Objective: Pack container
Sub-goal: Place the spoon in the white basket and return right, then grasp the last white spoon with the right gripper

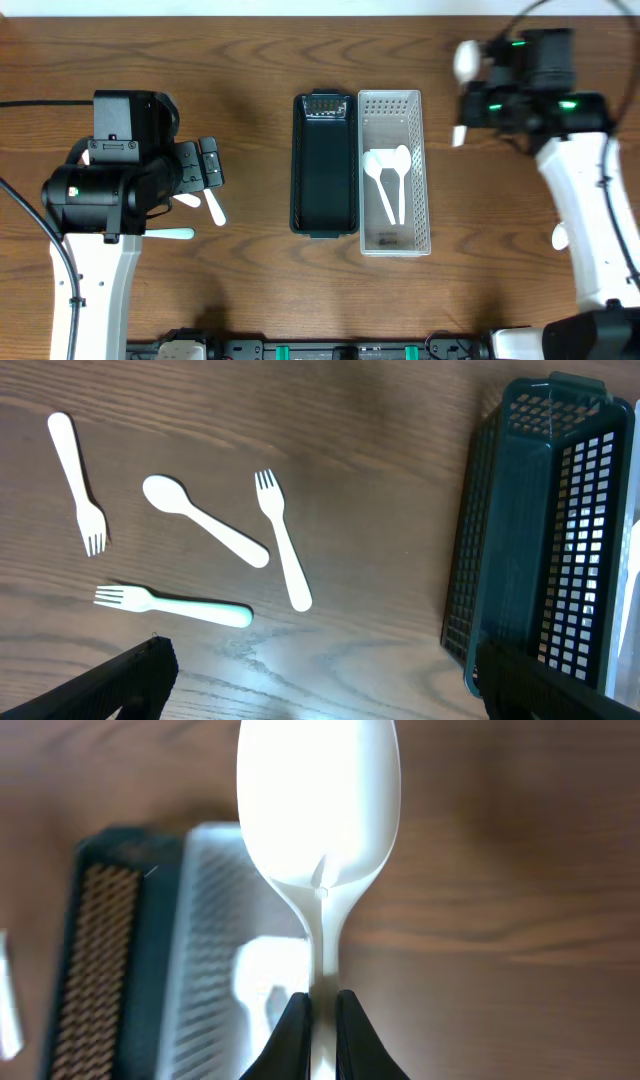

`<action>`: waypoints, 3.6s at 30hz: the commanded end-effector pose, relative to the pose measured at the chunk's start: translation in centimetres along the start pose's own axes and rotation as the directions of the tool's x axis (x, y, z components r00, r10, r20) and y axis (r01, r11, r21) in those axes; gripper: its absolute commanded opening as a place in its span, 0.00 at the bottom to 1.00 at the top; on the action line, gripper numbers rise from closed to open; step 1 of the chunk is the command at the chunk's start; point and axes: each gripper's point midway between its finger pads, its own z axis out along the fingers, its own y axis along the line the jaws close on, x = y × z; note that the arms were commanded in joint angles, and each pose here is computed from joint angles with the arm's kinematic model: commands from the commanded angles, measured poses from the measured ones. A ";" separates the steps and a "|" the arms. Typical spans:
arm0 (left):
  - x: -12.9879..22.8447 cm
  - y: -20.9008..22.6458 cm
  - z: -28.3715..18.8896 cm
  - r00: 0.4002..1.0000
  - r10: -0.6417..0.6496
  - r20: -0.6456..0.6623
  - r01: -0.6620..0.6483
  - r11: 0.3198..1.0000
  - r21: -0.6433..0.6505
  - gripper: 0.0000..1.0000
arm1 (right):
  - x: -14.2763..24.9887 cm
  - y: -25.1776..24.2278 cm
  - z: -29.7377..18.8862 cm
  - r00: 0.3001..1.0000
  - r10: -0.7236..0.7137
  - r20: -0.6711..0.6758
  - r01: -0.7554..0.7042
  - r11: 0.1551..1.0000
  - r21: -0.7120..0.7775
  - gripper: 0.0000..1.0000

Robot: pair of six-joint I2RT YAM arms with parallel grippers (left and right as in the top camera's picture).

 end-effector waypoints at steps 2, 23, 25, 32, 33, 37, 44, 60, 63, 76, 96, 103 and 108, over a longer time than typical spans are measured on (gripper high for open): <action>-0.1 0.1 -0.1 1.000 -0.005 0.004 0.005 1.000 -0.007 0.98 | 3.9 4.0 4.4 0.989 0.011 -0.146 -0.013 1.000 -0.010 0.03; -0.1 0.1 -0.1 1.000 -0.005 0.004 0.005 1.000 -0.008 0.98 | 7.4 5.5 11.4 0.946 -0.100 -0.310 0.123 0.991 0.057 0.33; -0.1 0.1 -0.1 1.000 -0.005 0.004 0.005 1.000 -0.007 0.98 | 4.0 4.9 8.8 0.968 -0.096 -0.231 0.119 0.989 0.089 0.35; -0.1 0.1 -0.1 1.000 -0.005 0.004 0.005 1.000 -0.008 0.98 | -5.8 -4.0 -5.2 0.996 0.025 0.091 -0.054 0.939 0.340 0.47; -0.1 0.1 -0.1 1.000 -0.005 0.004 0.005 1.000 -0.007 0.98 | -5.8 -5.9 -6.8 0.991 0.063 0.115 -0.102 0.924 0.368 0.49; -0.1 0.1 -0.1 1.000 -0.005 0.004 0.005 1.000 -0.007 0.98 | -3.0 -14.5 -11.3 0.925 0.340 0.172 -0.380 0.798 0.467 0.63; -0.1 0.1 -0.1 1.000 -0.005 0.004 0.005 1.000 -0.008 0.98 | 4.9 -25.7 -12.3 0.742 0.652 0.153 -0.614 0.572 0.544 0.77; -0.1 0.1 -0.1 1.000 -0.005 0.004 0.005 1.000 -0.007 0.98 | 19.5 -31.6 1.8 0.587 0.784 -0.203 -0.563 0.575 0.593 0.82; -0.1 0.1 -0.1 1.000 -0.005 0.004 0.005 1.000 -0.007 0.98 | 20.6 -31.8 3.0 0.566 0.791 -0.232 -0.559 0.574 0.598 0.82; -0.1 0.1 -0.1 1.000 -0.005 0.004 0.005 1.000 -0.007 0.98 | 21.0 -32.2 3.9 0.565 0.791 -0.233 -0.558 0.575 0.598 0.47; -0.1 0.1 -0.1 1.000 -0.005 0.004 0.005 1.000 -0.008 0.98 | 15.9 -29.2 3.5 0.651 0.728 -0.215 -0.577 0.658 0.484 0.02; -0.1 0.1 -0.1 1.000 -0.005 0.004 0.005 1.000 -0.007 0.98 | 3.8 -19.8 -1.8 0.893 0.444 -0.074 -0.393 0.849 0.354 0.04; -0.1 0.1 -0.1 1.000 -0.005 0.004 0.005 1.000 -0.007 0.98 | 0.5 -9.4 -2.1 0.961 0.274 -0.034 -0.260 0.938 0.228 0.04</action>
